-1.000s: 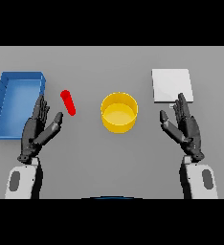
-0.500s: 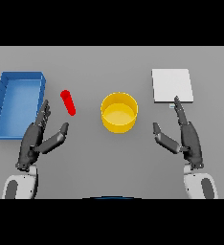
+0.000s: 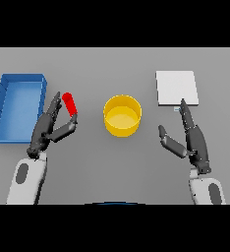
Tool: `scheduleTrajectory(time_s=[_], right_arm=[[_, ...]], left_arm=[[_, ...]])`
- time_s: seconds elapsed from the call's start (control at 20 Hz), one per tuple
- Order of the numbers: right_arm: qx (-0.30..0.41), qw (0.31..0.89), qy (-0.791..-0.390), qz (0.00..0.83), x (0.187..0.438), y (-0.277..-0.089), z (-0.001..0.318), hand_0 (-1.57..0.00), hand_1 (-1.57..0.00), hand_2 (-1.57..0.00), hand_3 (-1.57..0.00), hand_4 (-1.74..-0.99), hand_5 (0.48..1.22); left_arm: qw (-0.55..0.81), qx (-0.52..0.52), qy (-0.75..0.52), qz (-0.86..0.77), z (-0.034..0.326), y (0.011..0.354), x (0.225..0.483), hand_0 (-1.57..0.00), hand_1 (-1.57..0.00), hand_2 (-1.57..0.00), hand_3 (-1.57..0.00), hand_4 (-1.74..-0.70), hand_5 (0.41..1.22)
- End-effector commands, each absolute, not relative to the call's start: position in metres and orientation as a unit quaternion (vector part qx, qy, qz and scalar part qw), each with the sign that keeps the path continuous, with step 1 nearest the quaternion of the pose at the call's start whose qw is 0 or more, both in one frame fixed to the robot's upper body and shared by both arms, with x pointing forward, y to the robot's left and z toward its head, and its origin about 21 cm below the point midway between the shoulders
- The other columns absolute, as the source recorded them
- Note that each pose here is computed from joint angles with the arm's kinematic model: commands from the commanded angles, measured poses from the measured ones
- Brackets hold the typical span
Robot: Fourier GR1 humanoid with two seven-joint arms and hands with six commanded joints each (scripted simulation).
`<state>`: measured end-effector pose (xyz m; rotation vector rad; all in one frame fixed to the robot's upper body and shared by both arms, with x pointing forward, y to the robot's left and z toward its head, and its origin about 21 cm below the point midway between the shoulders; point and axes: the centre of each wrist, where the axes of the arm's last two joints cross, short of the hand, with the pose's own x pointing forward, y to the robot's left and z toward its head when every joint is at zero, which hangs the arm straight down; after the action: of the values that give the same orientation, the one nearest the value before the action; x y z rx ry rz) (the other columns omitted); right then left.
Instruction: Pick up the red beaker and tilt it to pour out 1 green nut into yellow bowl. Pick up the yellow bowl and place it on the metallic measuring scale.
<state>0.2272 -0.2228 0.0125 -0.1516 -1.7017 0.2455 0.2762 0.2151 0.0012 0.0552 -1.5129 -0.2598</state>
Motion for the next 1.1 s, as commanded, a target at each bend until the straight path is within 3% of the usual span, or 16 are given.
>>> scheduleTrajectory(time_s=[0.0, 0.3, 0.65, 0.95, 1.05], right_arm=[[-0.062, 0.645, -0.754, 0.107, 0.223, -0.223, 0.013, 0.0, 0.0, 0.0, 0.0, -1.321, 0.683], [-0.067, 0.649, -0.75, 0.104, 0.229, -0.225, 0.014, 0.0, 0.0, 0.0, 0.0, -1.338, 0.688], [-0.064, 0.651, -0.75, 0.098, 0.226, -0.226, 0.011, 0.0, 0.0, 0.0, 0.0, -1.329, 0.684], [-0.064, 0.65, -0.751, 0.1, 0.228, -0.223, 0.014, 0.0, 0.0, 0.0, 0.0, -1.298, 0.682], [-0.07, 0.646, -0.753, 0.103, 0.225, -0.225, 0.014, 0.0, 0.0, 0.0, 0.0, -1.291, 0.684]], left_arm=[[0.723, 0.032, -0.68, -0.119, -0.001, 0.214, 0.281, 0.0, 0.0, 0.0, 0.0, -1.38, 0.738], [0.737, 0.029, -0.666, -0.111, -0.02, 0.212, 0.308, 0.0, 0.0, 0.0, 0.0, -1.33, 0.714], [0.731, 0.029, -0.671, -0.122, -0.015, 0.203, 0.336, 0.0, 0.0, 0.0, 0.0, -1.31, 0.703], [0.721, 0.018, -0.681, -0.125, -0.017, 0.202, 0.349, 0.0, 0.0, 0.0, 0.0, -1.36, 0.735], [0.721, 0.013, -0.684, -0.111, -0.018, 0.196, 0.352, -0.08, -0.08, -0.12, -0.08, -1.42, 0.77]])
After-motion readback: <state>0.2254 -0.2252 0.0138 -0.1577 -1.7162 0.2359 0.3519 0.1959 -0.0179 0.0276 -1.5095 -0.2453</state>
